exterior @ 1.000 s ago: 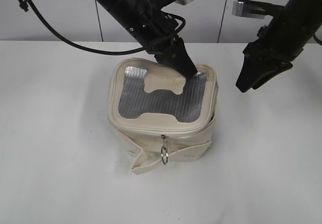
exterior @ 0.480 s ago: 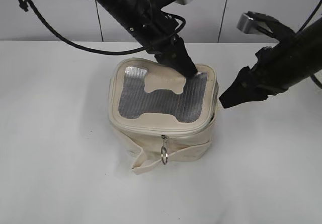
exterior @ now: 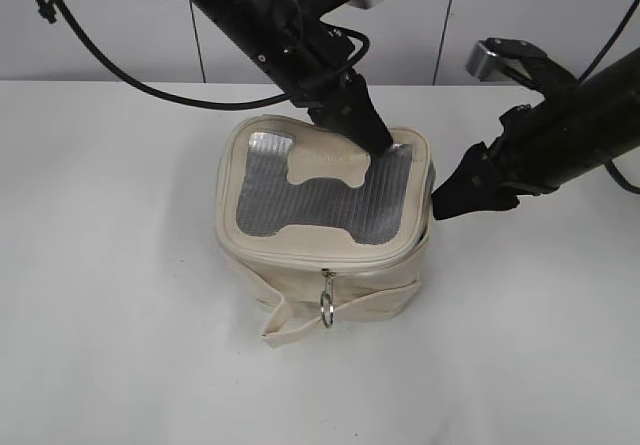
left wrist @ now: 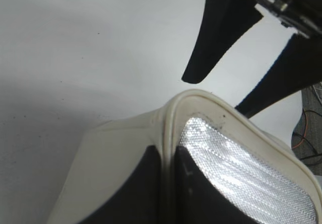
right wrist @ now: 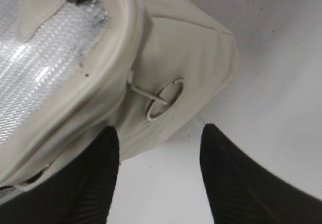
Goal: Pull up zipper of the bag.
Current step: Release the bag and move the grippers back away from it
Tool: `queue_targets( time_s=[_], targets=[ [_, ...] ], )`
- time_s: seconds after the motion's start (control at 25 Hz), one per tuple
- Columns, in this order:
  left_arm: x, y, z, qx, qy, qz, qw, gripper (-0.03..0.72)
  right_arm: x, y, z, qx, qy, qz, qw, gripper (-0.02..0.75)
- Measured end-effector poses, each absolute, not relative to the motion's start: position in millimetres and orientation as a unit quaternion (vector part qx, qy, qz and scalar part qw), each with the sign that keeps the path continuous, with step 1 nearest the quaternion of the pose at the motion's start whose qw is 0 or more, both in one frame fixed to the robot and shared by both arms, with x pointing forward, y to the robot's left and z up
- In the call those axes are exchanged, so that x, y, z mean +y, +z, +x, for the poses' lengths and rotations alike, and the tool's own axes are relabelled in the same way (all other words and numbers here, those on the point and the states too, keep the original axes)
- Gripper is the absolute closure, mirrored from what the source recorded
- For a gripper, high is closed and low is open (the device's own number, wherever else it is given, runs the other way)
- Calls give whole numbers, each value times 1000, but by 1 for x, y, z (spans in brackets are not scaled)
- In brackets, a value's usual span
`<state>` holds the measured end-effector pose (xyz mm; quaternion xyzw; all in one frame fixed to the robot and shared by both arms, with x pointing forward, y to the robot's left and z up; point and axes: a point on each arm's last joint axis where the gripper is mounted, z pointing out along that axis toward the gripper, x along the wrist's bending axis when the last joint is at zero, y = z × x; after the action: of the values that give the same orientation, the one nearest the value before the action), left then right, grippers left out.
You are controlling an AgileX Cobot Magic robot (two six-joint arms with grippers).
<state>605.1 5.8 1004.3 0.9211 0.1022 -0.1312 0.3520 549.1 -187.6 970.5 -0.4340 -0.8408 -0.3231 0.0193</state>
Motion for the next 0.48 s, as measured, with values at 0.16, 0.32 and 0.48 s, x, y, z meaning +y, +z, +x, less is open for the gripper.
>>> queue_targets(
  time_s=[0.16,0.32,0.48],
  targets=[
    [6,1004,605,102,-131,921,352,650,-188,967,551,-842,-321,-432,14,318],
    [6,1004,605,102,-132,921,353,650,-186,967,554,-841,-340,-422,2,318],
    [6,1005,605,103,-132,920,353,650,-184,966,556,-846,-350,-403,-4,318]
  ],
)
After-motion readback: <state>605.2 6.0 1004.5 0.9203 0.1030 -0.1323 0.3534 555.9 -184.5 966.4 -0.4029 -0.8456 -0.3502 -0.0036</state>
